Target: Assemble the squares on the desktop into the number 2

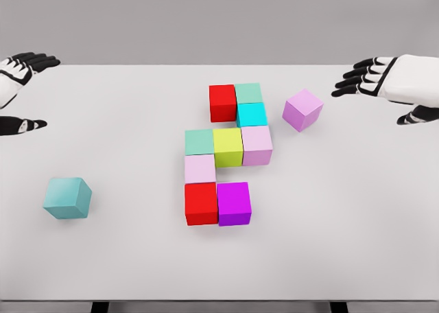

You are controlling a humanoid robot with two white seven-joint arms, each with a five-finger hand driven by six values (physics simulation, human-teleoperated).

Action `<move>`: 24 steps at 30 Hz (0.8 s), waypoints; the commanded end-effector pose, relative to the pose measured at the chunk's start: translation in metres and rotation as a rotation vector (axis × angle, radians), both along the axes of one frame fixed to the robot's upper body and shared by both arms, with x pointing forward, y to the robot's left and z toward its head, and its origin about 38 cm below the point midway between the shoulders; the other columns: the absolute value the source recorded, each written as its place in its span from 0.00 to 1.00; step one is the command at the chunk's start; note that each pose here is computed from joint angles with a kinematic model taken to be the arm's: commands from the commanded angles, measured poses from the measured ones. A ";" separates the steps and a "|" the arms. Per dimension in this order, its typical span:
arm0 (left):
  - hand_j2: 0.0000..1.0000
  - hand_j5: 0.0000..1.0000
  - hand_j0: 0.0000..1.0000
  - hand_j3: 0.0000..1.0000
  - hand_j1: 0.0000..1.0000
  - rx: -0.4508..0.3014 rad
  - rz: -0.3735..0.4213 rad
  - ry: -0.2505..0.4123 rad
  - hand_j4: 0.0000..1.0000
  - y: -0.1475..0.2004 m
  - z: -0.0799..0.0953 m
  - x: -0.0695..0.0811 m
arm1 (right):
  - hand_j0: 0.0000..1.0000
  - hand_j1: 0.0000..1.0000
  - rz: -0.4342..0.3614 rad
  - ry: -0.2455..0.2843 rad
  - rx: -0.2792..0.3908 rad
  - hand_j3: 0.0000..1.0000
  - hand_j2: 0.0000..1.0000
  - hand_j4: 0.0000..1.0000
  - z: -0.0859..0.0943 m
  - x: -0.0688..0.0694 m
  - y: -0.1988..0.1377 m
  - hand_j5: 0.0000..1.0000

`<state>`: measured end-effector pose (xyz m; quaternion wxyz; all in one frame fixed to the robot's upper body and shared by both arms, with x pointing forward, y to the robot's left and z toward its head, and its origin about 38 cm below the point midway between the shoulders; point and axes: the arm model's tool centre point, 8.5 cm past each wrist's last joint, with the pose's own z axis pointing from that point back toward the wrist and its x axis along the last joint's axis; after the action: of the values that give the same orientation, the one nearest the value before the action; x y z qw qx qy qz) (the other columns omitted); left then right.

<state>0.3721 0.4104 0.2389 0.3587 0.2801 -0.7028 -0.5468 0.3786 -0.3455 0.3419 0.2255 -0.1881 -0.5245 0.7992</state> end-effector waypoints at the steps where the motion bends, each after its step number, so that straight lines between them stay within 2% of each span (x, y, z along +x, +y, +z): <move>1: 1.00 1.00 1.00 1.00 1.00 -0.013 -0.008 0.007 1.00 -0.004 -0.004 0.000 | 1.00 1.00 0.003 -0.003 0.007 1.00 1.00 1.00 0.002 -0.001 0.001 1.00; 3: 1.00 1.00 1.00 1.00 1.00 -0.014 -0.010 0.006 1.00 -0.005 -0.004 0.000 | 1.00 1.00 0.021 0.006 0.012 1.00 1.00 1.00 -0.001 -0.003 0.006 1.00; 6: 1.00 1.00 1.00 1.00 1.00 -0.027 -0.023 0.015 1.00 -0.009 -0.007 0.002 | 1.00 1.00 0.038 0.035 0.055 1.00 1.00 1.00 -0.008 -0.002 0.013 1.00; 7: 1.00 1.00 1.00 1.00 1.00 -0.027 -0.022 0.013 1.00 -0.007 -0.004 0.002 | 1.00 1.00 0.022 0.046 0.072 1.00 1.00 1.00 -0.009 0.000 0.015 1.00; 8: 1.00 1.00 1.00 1.00 1.00 -0.050 -0.023 0.013 1.00 -0.008 -0.005 0.002 | 1.00 1.00 -0.023 0.058 0.095 1.00 1.00 1.00 -0.012 0.005 0.017 1.00; 10: 1.00 1.00 1.00 1.00 1.00 -0.143 -0.033 0.022 1.00 -0.006 -0.004 -0.001 | 1.00 1.00 -0.128 0.090 0.129 1.00 1.00 1.00 -0.017 0.016 0.016 1.00; 13: 1.00 1.00 1.00 1.00 1.00 -0.240 -0.038 0.038 1.00 0.004 0.005 -0.004 | 1.00 1.00 -0.204 0.120 0.180 1.00 1.00 1.00 -0.028 0.032 0.023 1.00; 15: 1.00 1.00 1.00 1.00 1.00 -0.280 -0.064 0.090 1.00 0.006 0.005 -0.006 | 1.00 1.00 -0.237 0.140 0.184 1.00 1.00 1.00 -0.036 0.038 0.016 1.00; 16: 1.00 1.00 1.00 1.00 1.00 -0.300 -0.086 0.147 1.00 0.007 0.004 -0.007 | 1.00 1.00 -0.258 0.151 0.174 1.00 1.00 1.00 -0.039 0.041 0.010 1.00; 18: 1.00 1.00 1.00 1.00 1.00 -0.298 -0.099 0.211 1.00 0.008 -0.002 -0.010 | 1.00 1.00 -0.256 0.141 0.180 1.00 1.00 1.00 -0.035 0.045 0.011 1.00; 21: 1.00 1.00 1.00 1.00 1.00 -0.304 -0.114 0.317 1.00 0.008 -0.015 -0.017 | 1.00 1.00 -0.246 0.171 0.146 1.00 1.00 1.00 -0.049 0.053 0.021 1.00; 22: 1.00 1.00 1.00 1.00 1.00 -0.310 -0.115 0.366 1.00 0.011 -0.018 -0.021 | 1.00 1.00 -0.243 0.180 0.155 1.00 1.00 1.00 -0.053 0.059 0.026 1.00; 24: 1.00 1.00 1.00 1.00 1.00 -0.314 -0.118 0.423 1.00 0.011 -0.024 -0.027 | 1.00 1.00 -0.241 0.179 0.163 1.00 1.00 1.00 -0.056 0.065 0.028 1.00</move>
<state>0.3520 0.4174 0.2199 0.4796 0.0806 -0.7187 -0.4970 0.4386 -0.3196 0.2999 0.3699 -0.1697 -0.5438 0.7339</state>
